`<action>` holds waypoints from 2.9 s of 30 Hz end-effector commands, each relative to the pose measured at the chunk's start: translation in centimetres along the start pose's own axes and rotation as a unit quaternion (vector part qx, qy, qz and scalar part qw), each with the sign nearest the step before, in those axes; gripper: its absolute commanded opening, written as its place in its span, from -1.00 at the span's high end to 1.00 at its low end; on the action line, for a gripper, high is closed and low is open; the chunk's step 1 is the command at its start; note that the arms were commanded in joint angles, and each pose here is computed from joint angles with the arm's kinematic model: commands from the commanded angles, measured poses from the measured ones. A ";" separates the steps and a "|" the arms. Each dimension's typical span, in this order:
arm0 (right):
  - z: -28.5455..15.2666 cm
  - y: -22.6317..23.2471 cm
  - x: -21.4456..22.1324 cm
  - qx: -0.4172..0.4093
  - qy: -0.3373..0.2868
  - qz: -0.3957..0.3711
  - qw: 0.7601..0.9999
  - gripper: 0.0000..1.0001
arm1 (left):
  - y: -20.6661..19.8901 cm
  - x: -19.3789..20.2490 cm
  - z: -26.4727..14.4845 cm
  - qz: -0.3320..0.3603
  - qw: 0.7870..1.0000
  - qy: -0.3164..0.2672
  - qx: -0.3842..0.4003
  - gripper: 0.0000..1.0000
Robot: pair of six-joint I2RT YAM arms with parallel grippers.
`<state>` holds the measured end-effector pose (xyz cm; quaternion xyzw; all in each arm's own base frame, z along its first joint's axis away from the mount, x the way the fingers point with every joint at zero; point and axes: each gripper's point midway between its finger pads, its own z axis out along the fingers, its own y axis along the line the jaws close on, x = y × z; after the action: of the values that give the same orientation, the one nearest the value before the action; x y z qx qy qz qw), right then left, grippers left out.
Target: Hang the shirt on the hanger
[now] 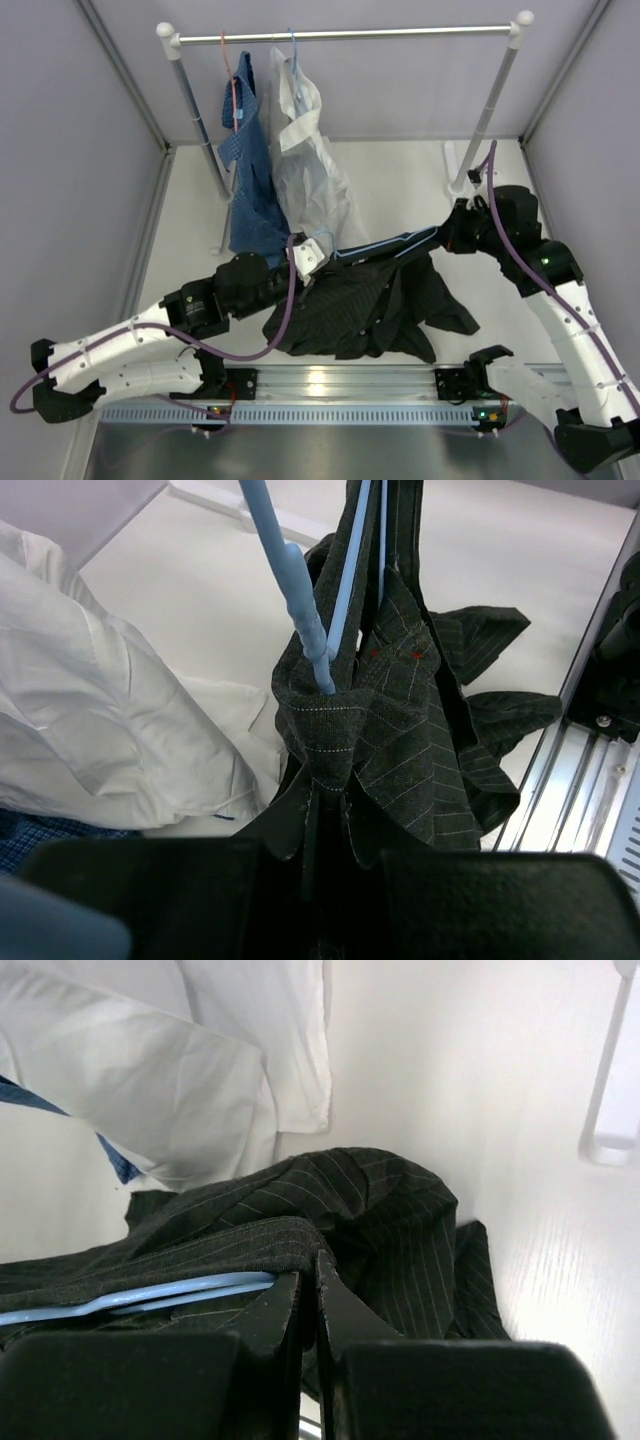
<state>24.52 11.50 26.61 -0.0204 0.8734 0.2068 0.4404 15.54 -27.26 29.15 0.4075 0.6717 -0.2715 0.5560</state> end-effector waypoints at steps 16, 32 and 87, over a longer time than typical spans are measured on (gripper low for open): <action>0.0 0.7 -3.6 0.062 -0.016 -0.121 0.991 1.00 | -0.5 4.7 2.0 0.098 0.976 0.179 -0.075 1.00; -4.2 11.7 2.8 -0.240 -0.058 0.008 0.969 1.00 | 6.4 -6.8 3.7 -0.207 0.961 -0.051 -0.176 1.00; -13.7 21.9 1.6 -0.567 -0.108 -0.193 0.794 1.00 | -8.8 -8.8 0.6 -0.063 0.943 -0.062 0.321 1.00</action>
<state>9.03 26.61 38.80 -0.3968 0.5637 0.5704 0.4466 7.83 -34.33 32.48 0.5224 0.5704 -0.5303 0.3472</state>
